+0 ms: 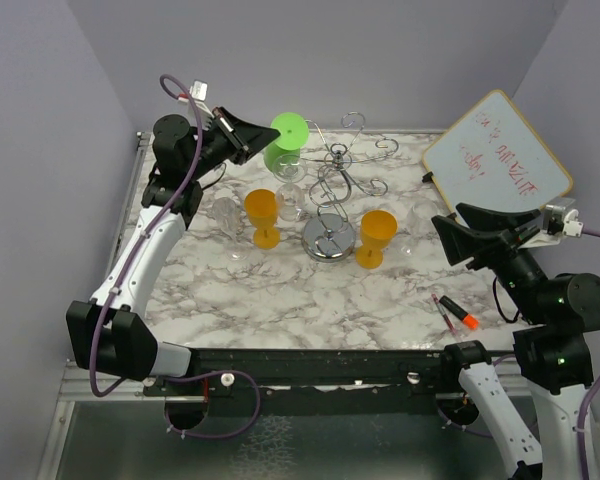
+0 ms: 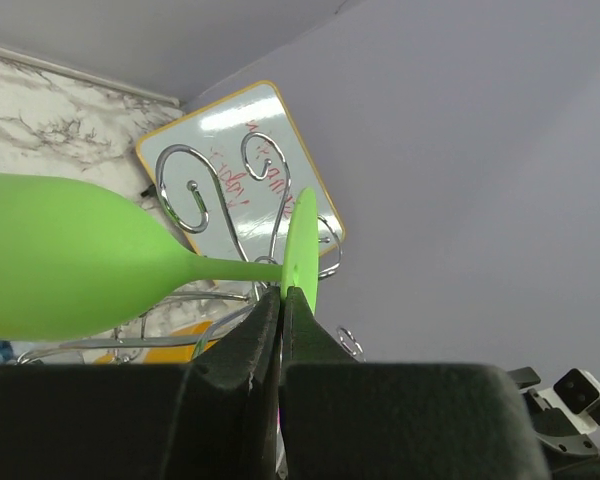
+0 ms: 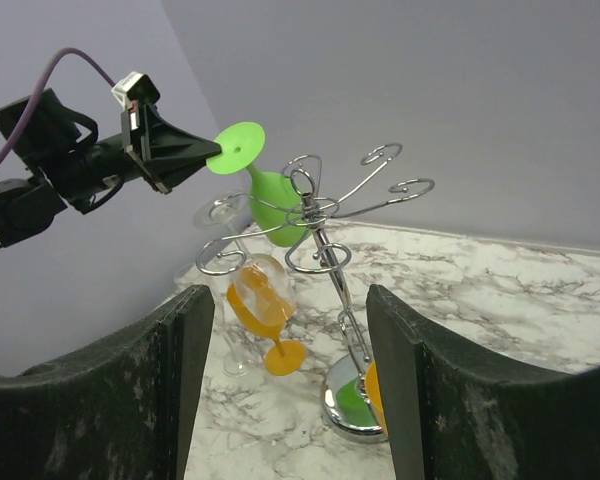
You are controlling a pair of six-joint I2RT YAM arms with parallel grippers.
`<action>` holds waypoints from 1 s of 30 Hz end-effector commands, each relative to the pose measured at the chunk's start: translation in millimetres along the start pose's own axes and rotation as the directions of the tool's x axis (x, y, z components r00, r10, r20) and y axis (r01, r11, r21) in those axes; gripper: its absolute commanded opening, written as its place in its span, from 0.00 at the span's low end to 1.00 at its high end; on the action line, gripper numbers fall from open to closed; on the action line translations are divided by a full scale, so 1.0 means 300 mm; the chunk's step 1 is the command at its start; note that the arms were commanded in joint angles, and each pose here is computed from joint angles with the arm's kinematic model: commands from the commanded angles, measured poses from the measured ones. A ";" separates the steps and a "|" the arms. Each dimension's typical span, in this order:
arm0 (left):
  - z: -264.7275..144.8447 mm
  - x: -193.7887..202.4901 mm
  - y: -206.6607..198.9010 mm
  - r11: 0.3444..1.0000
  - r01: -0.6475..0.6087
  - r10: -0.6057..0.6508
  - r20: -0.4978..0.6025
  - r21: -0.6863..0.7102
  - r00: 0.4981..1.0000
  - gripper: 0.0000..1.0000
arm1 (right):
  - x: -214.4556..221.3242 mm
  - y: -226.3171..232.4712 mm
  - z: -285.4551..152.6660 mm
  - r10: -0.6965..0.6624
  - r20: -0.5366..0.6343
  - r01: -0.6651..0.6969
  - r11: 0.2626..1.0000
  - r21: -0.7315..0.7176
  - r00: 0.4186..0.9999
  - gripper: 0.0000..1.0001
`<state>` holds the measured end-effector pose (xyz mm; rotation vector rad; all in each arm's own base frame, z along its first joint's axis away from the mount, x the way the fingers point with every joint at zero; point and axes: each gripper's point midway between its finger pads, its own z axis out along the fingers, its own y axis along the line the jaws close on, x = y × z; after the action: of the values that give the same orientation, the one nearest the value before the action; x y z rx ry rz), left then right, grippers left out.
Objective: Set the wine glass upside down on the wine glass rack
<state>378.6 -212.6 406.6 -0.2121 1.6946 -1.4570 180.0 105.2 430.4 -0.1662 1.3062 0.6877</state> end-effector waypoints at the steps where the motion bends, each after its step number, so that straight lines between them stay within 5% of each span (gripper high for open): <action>1: -0.005 -0.005 -0.067 0.999 -0.005 0.006 -0.031 0.044 1.000 0.00 | -0.015 0.037 -0.007 0.001 0.021 0.001 0.999 -0.054 1.000 0.67; 15: 0.027 0.041 -0.052 0.986 0.140 -0.129 -0.118 0.088 0.985 0.00 | 0.014 0.018 -0.005 0.003 0.011 -0.003 0.999 -0.040 1.000 0.67; 30: 0.124 0.009 -0.039 0.982 0.158 -0.143 -0.140 0.101 0.980 0.00 | 0.042 -0.003 0.021 0.023 -0.001 -0.023 0.999 -0.032 1.000 0.67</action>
<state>398.9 -240.7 388.7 -0.2700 1.7965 -1.6747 184.3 109.3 420.1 -0.1754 1.3063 0.7096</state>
